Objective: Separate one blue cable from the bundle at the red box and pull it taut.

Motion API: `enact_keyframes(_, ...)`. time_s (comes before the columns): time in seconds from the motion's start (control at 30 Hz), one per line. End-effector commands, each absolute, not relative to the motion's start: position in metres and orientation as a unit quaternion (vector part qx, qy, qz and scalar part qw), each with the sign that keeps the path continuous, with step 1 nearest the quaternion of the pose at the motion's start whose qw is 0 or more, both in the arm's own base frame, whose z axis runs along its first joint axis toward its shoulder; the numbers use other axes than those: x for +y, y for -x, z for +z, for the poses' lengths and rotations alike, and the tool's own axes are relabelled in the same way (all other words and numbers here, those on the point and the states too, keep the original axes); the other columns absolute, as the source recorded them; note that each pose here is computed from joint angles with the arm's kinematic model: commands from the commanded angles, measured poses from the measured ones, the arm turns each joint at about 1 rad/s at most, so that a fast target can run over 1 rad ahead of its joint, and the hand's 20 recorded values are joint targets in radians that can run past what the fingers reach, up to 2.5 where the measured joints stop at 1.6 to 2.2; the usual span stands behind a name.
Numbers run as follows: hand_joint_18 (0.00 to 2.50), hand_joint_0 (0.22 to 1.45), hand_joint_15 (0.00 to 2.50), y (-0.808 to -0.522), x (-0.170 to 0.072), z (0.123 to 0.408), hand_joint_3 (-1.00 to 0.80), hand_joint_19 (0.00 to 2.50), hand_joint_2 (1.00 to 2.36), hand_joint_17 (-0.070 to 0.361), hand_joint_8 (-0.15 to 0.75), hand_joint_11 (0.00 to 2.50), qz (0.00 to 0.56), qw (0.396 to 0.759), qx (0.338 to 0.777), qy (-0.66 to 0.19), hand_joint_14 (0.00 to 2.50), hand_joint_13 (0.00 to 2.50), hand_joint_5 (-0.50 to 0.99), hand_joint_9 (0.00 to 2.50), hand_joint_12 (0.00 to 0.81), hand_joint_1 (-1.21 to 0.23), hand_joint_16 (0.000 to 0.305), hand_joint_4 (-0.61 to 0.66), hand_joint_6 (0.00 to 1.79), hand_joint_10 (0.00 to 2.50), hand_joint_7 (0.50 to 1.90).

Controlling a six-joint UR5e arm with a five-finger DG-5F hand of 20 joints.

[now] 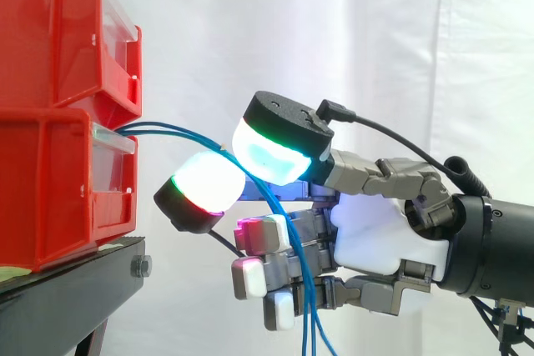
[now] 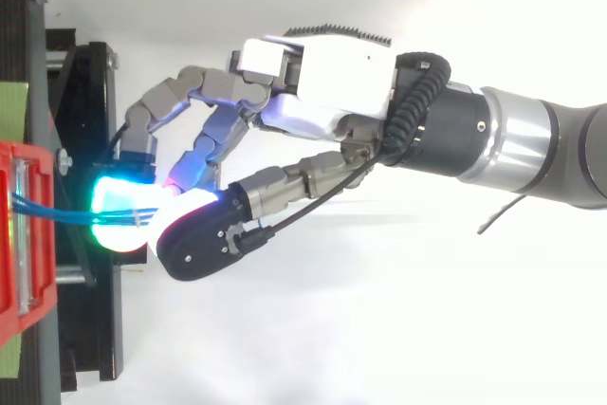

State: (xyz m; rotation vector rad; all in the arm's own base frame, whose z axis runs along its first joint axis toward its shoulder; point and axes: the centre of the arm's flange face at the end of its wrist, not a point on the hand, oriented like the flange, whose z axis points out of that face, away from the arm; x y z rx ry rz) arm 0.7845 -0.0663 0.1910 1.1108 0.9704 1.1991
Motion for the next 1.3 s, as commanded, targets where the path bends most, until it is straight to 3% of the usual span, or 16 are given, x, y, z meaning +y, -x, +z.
enact_keyframes(0.0, 1.04, 0.71, 0.69, -0.7842, -0.0663, 0.1908, -0.34, 0.76, 1.01, 0.133, 0.3, 1.17, 0.513, 0.581, 0.416, -0.476, 0.02, 1.1, -0.19, 1.13, 0.386, -0.82, 0.059, -0.03, 0.94, 0.02, 0.79)
enact_keyframes(0.4, 1.05, 0.79, 0.72, -0.7846, -0.0662, 0.1915, -0.5, 0.77, 1.0, 0.127, 0.295, 1.2, 0.514, 0.581, 0.415, -0.476, 0.03, 1.12, -0.19, 1.15, 0.374, -0.89, 0.056, -0.04, 0.96, 0.02, 0.77)
enact_keyframes(0.57, 1.05, 0.7, 0.73, -0.784, -0.0651, 0.1903, -0.5, 0.78, 1.0, 0.126, 0.303, 1.19, 0.512, 0.58, 0.417, -0.477, 0.03, 1.12, -0.18, 1.17, 0.376, -0.89, 0.056, 0.05, 0.95, 0.02, 0.77)
enact_keyframes(0.8, 1.08, 0.56, 0.75, -0.784, -0.0651, 0.1891, -0.5, 0.81, 1.0, 0.13, 0.312, 1.22, 0.512, 0.579, 0.418, -0.477, 0.02, 1.14, -0.18, 1.17, 0.391, -0.96, 0.058, 0.09, 0.94, 0.02, 0.77)
enact_keyframes(0.9, 1.09, 0.54, 0.74, -0.784, -0.0653, 0.1903, -0.5, 0.8, 1.0, 0.132, 0.318, 1.2, 0.512, 0.58, 0.417, -0.477, 0.02, 1.14, -0.18, 1.19, 0.395, -0.91, 0.059, 0.09, 0.93, 0.02, 0.75)
enact_keyframes(1.13, 1.1, 0.56, 0.73, -0.7841, -0.0639, 0.1903, -0.5, 0.81, 1.0, 0.132, 0.316, 1.2, 0.513, 0.579, 0.417, -0.477, 0.03, 1.17, -0.16, 1.24, 0.397, -0.62, 0.058, 0.09, 0.9, 0.02, 0.78)
enact_keyframes(1.27, 1.1, 0.63, 0.75, -0.7841, -0.0639, 0.1903, -0.44, 0.84, 1.01, 0.128, 0.311, 1.2, 0.513, 0.579, 0.417, -0.477, 0.02, 1.16, -0.16, 1.23, 0.394, -0.64, 0.057, 0.05, 0.89, 0.02, 0.82)
